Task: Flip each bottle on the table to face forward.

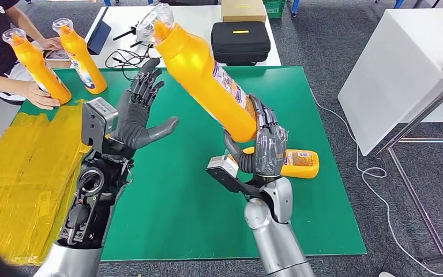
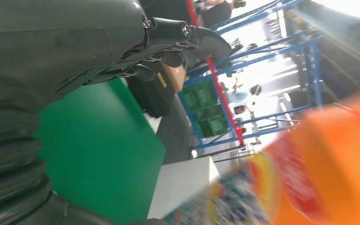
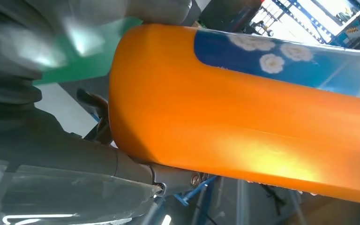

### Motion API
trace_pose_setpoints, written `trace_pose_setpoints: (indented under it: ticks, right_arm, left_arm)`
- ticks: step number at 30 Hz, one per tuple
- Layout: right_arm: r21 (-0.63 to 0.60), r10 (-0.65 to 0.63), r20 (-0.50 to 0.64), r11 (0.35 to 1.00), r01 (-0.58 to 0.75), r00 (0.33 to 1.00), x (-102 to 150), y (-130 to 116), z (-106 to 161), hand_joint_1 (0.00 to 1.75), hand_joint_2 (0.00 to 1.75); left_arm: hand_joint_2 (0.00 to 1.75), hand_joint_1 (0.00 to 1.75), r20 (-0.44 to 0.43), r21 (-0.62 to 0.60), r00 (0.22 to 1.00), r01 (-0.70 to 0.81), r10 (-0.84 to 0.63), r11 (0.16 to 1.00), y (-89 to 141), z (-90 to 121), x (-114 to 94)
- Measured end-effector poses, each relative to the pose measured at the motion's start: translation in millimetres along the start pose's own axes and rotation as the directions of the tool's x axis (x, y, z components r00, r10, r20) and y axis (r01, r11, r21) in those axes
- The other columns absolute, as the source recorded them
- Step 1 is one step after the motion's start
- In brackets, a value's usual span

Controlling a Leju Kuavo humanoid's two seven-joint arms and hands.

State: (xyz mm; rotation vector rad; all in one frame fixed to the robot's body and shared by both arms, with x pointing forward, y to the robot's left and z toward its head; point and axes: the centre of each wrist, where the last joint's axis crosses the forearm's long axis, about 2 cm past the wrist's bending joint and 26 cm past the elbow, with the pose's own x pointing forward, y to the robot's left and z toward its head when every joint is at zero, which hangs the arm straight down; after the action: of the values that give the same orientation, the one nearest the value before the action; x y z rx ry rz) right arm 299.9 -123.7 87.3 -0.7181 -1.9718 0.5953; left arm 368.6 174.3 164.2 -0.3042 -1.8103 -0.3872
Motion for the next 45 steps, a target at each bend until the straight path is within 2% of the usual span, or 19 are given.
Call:
trace_pose_setpoints:
  ticks: [8,14,19,35,45]
  right_arm:
    - [0.002,0.007,0.011,1.000,-0.007,1.000,2,0,0,1.75,1.75]
    - [0.008,0.007,0.008,1.000,-0.007,1.000,2,1,0,1.75,1.75]
    - [0.024,0.018,-0.007,1.000,-0.018,1.000,1,3,2,1.75,1.75]
    - [0.082,0.074,-0.012,0.994,-0.072,0.997,0,8,7,1.75,1.75]
    - [0.180,0.171,0.046,0.968,-0.177,0.984,19,23,10,1.75,1.75]
  left_arm:
    - [1.75,0.00,-0.051,-0.052,0.987,-0.153,0.150,0.987,-3,2,-17]
    - [1.75,0.00,-0.009,-0.182,0.905,-0.420,0.426,0.889,-3,6,-20]
    - [1.75,0.00,0.017,-0.221,0.851,-0.508,0.524,0.832,0,8,-20]
    - [1.75,0.00,0.015,-0.215,0.851,-0.511,0.526,0.832,0,8,-20]
    - [1.75,0.00,0.008,-0.179,0.867,-0.490,0.499,0.853,-2,5,-19]
